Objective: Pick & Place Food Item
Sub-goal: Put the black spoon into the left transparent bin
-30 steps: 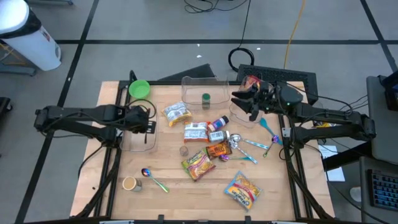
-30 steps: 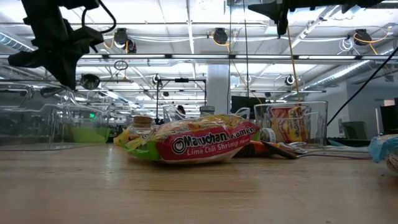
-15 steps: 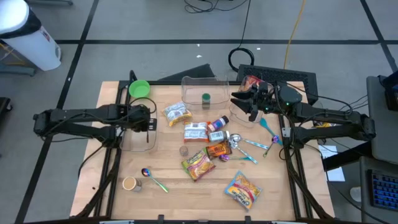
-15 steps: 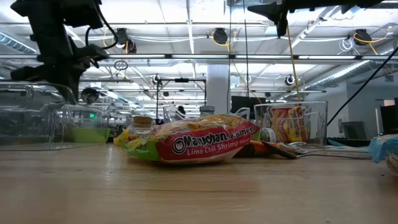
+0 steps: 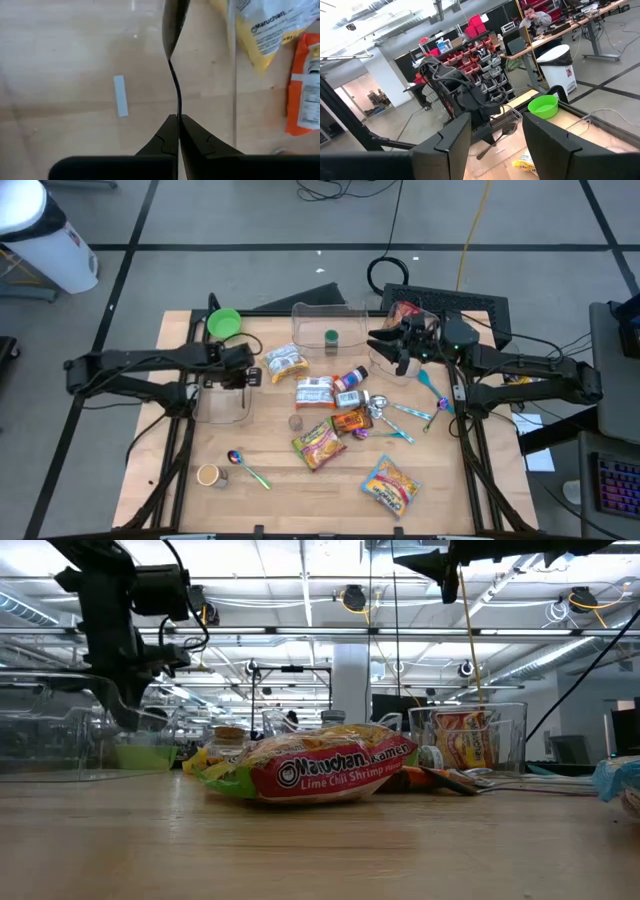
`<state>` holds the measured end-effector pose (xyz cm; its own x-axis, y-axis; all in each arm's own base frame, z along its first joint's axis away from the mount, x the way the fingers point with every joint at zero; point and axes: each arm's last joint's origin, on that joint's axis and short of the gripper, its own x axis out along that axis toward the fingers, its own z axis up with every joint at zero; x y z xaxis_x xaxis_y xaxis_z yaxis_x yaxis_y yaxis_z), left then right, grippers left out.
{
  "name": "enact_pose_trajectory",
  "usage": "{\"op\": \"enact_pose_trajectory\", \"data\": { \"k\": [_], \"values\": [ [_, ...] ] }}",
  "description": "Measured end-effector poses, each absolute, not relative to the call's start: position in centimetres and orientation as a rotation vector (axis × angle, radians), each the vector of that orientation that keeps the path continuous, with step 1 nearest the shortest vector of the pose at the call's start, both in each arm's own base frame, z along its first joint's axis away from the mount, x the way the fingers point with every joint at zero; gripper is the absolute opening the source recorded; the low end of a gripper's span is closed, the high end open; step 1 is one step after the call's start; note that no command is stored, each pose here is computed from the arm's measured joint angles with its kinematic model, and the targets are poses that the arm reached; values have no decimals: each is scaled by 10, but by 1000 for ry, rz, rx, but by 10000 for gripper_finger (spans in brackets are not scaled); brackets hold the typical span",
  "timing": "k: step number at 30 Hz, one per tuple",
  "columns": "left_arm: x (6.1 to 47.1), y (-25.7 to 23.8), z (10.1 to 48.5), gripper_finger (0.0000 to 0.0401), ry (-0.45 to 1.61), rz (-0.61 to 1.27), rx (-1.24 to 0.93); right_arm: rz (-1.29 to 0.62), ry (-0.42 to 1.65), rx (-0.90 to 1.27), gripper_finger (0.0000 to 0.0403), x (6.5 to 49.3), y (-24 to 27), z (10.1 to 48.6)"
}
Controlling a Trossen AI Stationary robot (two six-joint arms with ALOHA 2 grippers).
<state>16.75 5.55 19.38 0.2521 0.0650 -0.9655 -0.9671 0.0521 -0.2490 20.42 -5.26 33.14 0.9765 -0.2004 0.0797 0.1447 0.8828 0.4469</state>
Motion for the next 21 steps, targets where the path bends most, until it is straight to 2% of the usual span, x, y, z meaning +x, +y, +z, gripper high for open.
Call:
{"op": "enact_pose_trajectory", "data": {
  "k": [21],
  "values": [
    [183, 67, 166, 3, 1134, 1048, -1252, -192, -80, 445, 171, 204, -53, 327]
  ]
}}
